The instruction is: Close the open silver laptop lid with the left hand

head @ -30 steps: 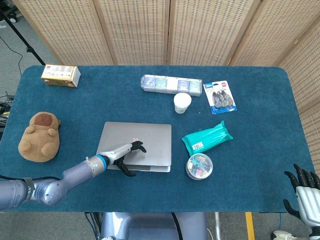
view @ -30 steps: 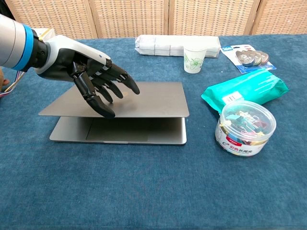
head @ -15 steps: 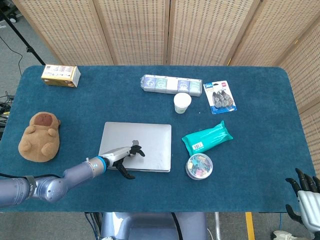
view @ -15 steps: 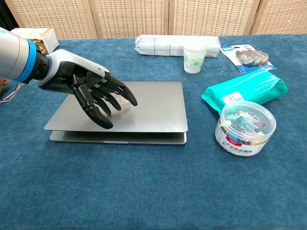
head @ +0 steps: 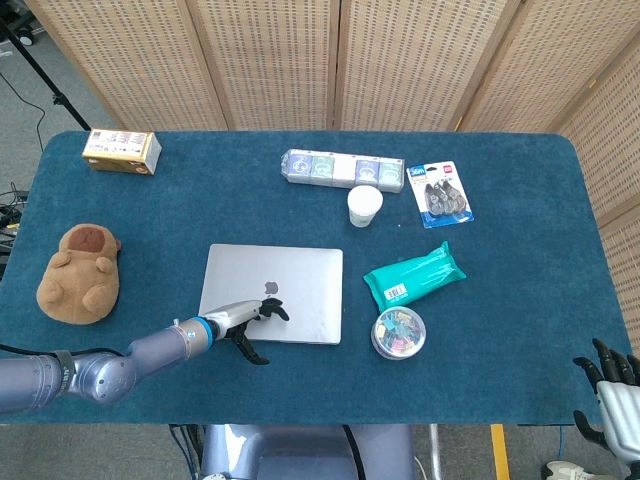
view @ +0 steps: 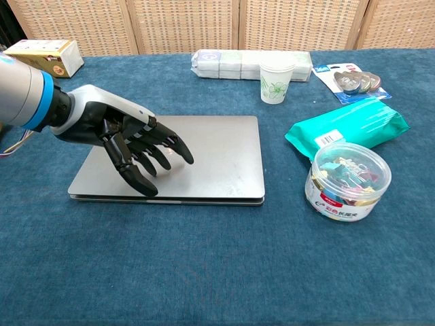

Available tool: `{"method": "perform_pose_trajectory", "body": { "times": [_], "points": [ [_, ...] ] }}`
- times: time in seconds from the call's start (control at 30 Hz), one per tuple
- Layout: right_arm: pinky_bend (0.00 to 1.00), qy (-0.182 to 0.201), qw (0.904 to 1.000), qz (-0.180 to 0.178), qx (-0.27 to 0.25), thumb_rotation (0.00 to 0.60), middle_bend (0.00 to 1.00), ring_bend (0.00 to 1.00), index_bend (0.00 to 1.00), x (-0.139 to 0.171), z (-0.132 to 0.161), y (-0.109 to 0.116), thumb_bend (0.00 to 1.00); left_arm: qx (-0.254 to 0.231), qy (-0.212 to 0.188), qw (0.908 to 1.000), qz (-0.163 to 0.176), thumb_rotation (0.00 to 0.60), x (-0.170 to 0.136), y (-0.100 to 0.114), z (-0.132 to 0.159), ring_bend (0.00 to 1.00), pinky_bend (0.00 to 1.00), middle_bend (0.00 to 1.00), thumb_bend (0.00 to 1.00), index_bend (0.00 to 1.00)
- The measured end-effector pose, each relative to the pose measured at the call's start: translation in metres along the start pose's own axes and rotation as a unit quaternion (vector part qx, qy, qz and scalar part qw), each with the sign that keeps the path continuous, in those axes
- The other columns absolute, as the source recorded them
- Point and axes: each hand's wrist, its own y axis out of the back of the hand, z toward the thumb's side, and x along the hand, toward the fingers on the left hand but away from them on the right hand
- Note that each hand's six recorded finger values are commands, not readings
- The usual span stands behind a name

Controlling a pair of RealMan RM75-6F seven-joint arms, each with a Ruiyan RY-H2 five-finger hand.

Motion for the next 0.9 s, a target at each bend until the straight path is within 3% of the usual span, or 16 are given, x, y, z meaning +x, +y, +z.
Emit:
{"method": "perform_pose_trajectory", "body": {
  "times": [0.3, 0.53, 0.73, 0.9],
  "points": [
    [0.00, -0.003, 0.9999, 0.010, 0.004, 0.600, 0.00, 0.00, 0.18, -0.002, -0.001, -0.002, 0.38, -0.013, 0.003, 0.9999, -0.009, 0.600, 0.003, -0.004, -0.005, 0.12, 0.14, 0.03, 0.19, 0.21],
    [0.00, 0.003, 1.0000, 0.004, -0.001, 0.600, 0.00, 0.00, 0.17, -0.001, 0.001, 0.000, 0.37, -0.002, -0.012, 0.9998, 0.014, 0.600, -0.003, 0.007, 0.004, 0.12, 0.14, 0.03, 0.19, 0.21],
    [0.00, 0.009, 1.0000, 0.002, -0.003, 0.600, 0.00, 0.00, 0.17, -0.001, 0.002, 0.001, 0.37, 0.027, -0.037, 0.9968, 0.066, 0.600, -0.016, 0.030, 0.018, 0.11, 0.14, 0.03, 0.19, 0.21],
    [0.00, 0.019, 0.9998, 0.010, 0.003, 0.600, 0.00, 0.00, 0.17, -0.004, 0.007, -0.002, 0.38, 0.083, -0.062, 0.9840, 0.145, 0.600, -0.035, 0.052, 0.028, 0.10, 0.14, 0.03, 0.19, 0.21]
  ]
}}
